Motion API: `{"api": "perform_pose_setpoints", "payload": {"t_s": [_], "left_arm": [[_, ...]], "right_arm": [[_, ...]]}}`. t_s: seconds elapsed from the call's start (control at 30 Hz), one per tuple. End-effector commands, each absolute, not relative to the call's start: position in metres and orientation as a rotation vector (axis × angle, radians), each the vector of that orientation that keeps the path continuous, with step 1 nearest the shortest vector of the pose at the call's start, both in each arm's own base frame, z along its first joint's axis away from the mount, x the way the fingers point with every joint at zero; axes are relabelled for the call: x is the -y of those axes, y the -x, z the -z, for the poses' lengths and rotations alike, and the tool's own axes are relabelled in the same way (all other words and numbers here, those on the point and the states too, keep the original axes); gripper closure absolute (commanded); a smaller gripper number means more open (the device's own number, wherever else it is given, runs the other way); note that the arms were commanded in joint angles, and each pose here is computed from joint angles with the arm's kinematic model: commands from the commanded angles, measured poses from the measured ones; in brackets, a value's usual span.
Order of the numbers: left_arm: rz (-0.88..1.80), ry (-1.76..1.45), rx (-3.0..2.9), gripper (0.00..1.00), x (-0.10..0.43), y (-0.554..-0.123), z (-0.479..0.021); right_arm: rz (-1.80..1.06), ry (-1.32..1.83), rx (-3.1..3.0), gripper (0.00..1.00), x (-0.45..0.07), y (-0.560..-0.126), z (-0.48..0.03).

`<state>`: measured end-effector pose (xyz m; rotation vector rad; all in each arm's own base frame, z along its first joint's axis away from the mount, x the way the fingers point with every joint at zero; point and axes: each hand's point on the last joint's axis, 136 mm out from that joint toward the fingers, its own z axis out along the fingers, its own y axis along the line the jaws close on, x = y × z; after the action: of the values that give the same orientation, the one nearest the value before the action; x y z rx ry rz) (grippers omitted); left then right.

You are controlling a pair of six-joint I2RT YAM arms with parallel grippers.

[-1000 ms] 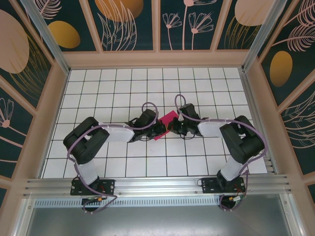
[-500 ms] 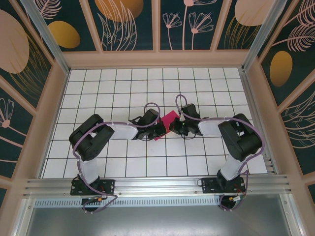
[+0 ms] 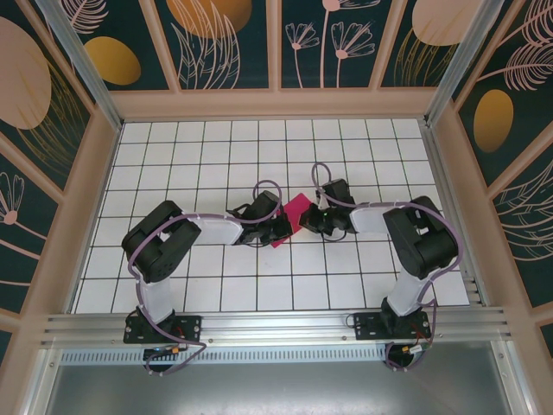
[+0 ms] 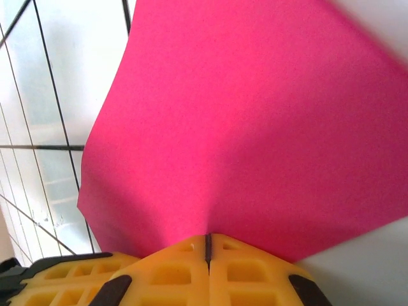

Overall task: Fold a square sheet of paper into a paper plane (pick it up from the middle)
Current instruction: First fold in half a square sheet of paper at the center of the table.

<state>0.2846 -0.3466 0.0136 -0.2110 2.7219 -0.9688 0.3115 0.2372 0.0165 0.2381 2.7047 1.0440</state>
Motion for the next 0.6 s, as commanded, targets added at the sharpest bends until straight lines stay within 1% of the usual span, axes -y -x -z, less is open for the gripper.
{"api": "perform_pose_setpoints", "payload": {"t_s": [0.0,0.13,0.3,0.43,0.57], "left_arm": [[0.76,0.273,-2.881,1.0,0.313,-0.257,0.031],[0.762,0.271,-2.884,1.0,0.312,-0.256,0.032],[0.779,0.262,-2.875,1.0,0.314,-0.257,0.029],[0.794,0.252,-2.867,1.0,0.317,-0.259,0.028],[0.801,0.245,-2.868,1.0,0.318,-0.258,0.029]], "right_arm": [[-0.853,-0.348,-2.69,1.0,-0.195,-0.338,0.002],[-0.799,-0.411,-2.665,1.0,-0.173,-0.358,0.005],[-0.786,-0.516,-2.682,1.0,-0.152,-0.37,0.012],[-0.755,-0.496,-2.647,1.0,-0.144,-0.377,-0.002],[-0.785,-0.451,-2.591,1.0,-0.144,-0.386,-0.024]]}}
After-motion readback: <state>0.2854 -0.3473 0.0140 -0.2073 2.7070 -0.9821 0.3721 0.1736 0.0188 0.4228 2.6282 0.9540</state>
